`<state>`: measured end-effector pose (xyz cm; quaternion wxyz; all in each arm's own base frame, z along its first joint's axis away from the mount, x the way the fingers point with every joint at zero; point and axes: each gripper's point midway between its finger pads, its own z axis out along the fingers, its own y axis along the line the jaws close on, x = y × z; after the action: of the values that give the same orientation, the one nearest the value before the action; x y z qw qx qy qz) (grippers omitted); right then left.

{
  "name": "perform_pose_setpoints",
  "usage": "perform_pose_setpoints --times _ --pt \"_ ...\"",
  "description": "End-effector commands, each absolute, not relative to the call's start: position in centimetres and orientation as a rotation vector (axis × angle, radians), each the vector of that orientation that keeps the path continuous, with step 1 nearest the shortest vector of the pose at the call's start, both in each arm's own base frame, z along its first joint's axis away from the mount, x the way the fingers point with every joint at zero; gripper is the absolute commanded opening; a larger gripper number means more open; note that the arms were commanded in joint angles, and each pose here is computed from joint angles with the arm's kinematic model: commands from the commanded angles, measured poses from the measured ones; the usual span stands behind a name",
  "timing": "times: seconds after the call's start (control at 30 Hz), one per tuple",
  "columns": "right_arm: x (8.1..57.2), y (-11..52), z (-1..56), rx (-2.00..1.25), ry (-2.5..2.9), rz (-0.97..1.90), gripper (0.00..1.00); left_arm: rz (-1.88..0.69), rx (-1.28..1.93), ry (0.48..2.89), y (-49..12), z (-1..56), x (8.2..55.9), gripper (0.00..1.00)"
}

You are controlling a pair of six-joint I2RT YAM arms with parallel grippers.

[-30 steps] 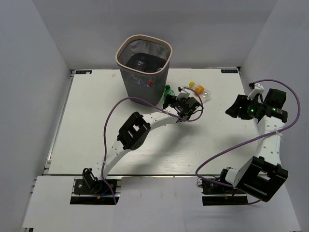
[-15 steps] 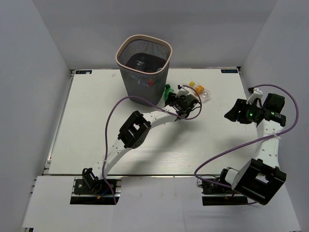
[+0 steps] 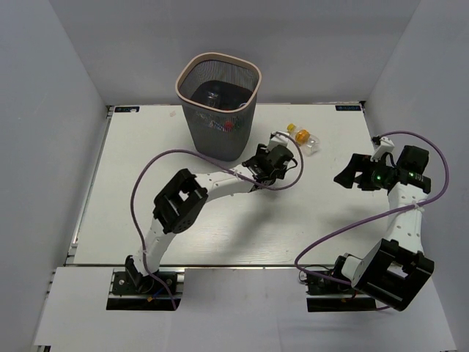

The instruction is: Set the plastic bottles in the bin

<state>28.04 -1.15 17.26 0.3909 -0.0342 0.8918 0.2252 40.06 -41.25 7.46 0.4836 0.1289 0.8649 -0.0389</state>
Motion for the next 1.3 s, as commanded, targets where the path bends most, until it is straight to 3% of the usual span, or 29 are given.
perform_pose_setpoints --times 0.0,0.47,0.6,0.7,0.8,0.87,0.93,1.03,1.2,1.27 --pt "28.1 -0.9 17.4 -0.154 2.228 0.577 0.89 -0.446 0.321 1.902 -45.4 21.1 38.7 0.00" --pt "27.9 -0.3 18.3 -0.190 2.177 0.575 0.87 -0.623 0.262 1.532 -42.7 43.0 36.7 0.00" --pt "27.9 -0.1 18.4 -0.216 2.159 0.572 0.81 -0.511 0.039 1.481 -37.4 46.0 37.8 0.00" --pt "28.1 0.1 19.0 -0.236 2.132 0.574 0.74 -0.293 -0.140 1.493 -32.3 44.9 39.4 0.00" --pt "28.0 0.6 19.5 -0.268 2.116 0.595 0.60 -0.223 -0.243 1.466 -28.6 45.1 40.1 0.00" --pt "27.8 0.8 19.6 -0.292 2.105 0.604 0.45 -0.195 -0.282 1.471 -27.5 44.7 40.6 0.00" --pt "27.7 1.3 19.7 -0.315 2.098 0.623 0.39 -0.190 -0.347 1.455 -25.8 45.6 41.2 0.00" --pt "27.6 1.5 19.6 -0.316 2.102 0.638 0.39 -0.155 -0.419 1.469 -24.2 44.4 42.7 0.00" --pt "27.8 1.5 19.9 -0.311 2.092 0.637 0.44 -0.118 -0.424 1.522 -23.7 43.0 46.1 0.10" --pt "27.9 1.5 19.8 -0.307 2.094 0.636 0.53 -0.113 -0.415 1.541 -24.2 42.3 47.6 0.22"
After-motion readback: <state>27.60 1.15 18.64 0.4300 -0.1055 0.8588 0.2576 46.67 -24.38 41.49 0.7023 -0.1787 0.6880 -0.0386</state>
